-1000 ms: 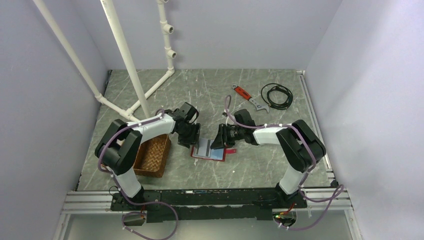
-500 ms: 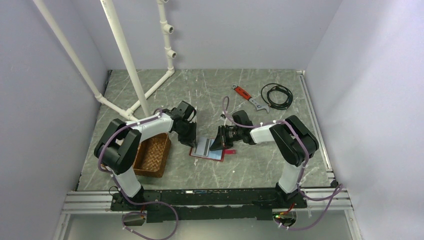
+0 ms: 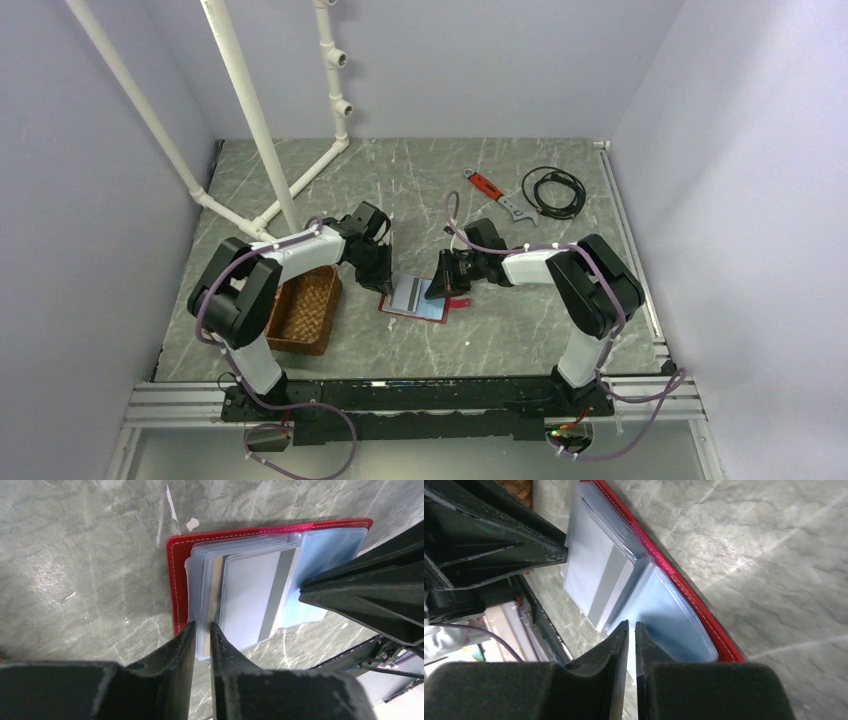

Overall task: Put the credit cards into the card holder
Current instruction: Turn over the card slot in the card holder, then pick up the credit card from the storage box.

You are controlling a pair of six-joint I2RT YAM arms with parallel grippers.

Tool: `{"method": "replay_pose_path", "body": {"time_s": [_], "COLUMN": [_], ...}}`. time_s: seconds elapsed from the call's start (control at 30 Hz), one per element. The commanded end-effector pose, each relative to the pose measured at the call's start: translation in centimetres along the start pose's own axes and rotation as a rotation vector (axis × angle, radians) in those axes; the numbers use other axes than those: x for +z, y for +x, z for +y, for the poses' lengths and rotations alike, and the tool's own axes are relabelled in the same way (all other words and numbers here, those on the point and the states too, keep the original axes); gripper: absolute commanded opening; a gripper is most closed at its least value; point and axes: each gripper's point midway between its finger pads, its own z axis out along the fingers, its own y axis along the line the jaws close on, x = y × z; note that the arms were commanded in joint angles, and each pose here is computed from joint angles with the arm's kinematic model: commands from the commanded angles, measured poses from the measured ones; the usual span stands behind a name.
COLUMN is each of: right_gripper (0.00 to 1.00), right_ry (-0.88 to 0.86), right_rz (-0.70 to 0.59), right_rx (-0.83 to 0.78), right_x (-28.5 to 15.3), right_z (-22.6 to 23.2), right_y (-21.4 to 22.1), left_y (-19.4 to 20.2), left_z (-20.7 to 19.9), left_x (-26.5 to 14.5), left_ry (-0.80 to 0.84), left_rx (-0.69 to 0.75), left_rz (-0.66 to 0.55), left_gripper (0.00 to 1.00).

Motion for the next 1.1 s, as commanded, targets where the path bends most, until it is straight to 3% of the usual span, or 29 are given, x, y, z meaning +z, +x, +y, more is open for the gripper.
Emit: {"method": "replay_pose_path", "body": {"time_s": [0.0, 0.23, 0.37, 0.53, 0.67, 0.73, 0.93, 1.07], "right_gripper": [0.13, 0.22, 0.28, 0.29, 0.29, 0.29, 0.3, 0.3], "right_ry": [0.16, 0.221, 0.18, 0.076, 0.038, 0.026, 0.012, -0.003], "right_rz": [-0.043, -0.109, -0.128, -0.132, -0.14, -0.142, -0.153, -0.155], "right_rx": [-0.056, -0.129, -0.163, -0.186, -0.213, -0.224, -0.253, -0.265], "right_x": [-1.1, -3.5, -3.7, -3.7, -4.4, -4.7, -5.4, -5.6], "right_z": [-2.4, -1.3, -0.1, 2.2, 3.6, 4.0, 4.7, 5.2], "right_y": [-0.3, -1.6, -2.1, -1.9, -1.5, -1.1, -0.4, -0.1], "left_y": [0.2, -1.8, 0.2, 3.3, 3.9, 4.2, 2.5, 0.8], "left_z": [2.4, -3.0, -4.2, 0.6, 5.2, 7.4, 11.4, 17.8], "left_x": [-0.4, -9.5, -15.7, -22.6, -27.2, -26.8, -24.7, -25.8], "left_ry": [-0.107, 0.101, 0.207, 0.11, -0.006, -0.143, -0.577, -0.668], "left_rx": [0.022, 0.091, 0.06, -0.183, -0.401, -0.499, -0.525, -0.612], "left_rz": [-0.011, -0.244, -0.394, -0.686, -0.926, -0.898, -0.66, -0.651], "left_gripper": [0.25, 0.62, 0.67, 0.69, 0.8, 0.86, 0.98, 1.0]}}
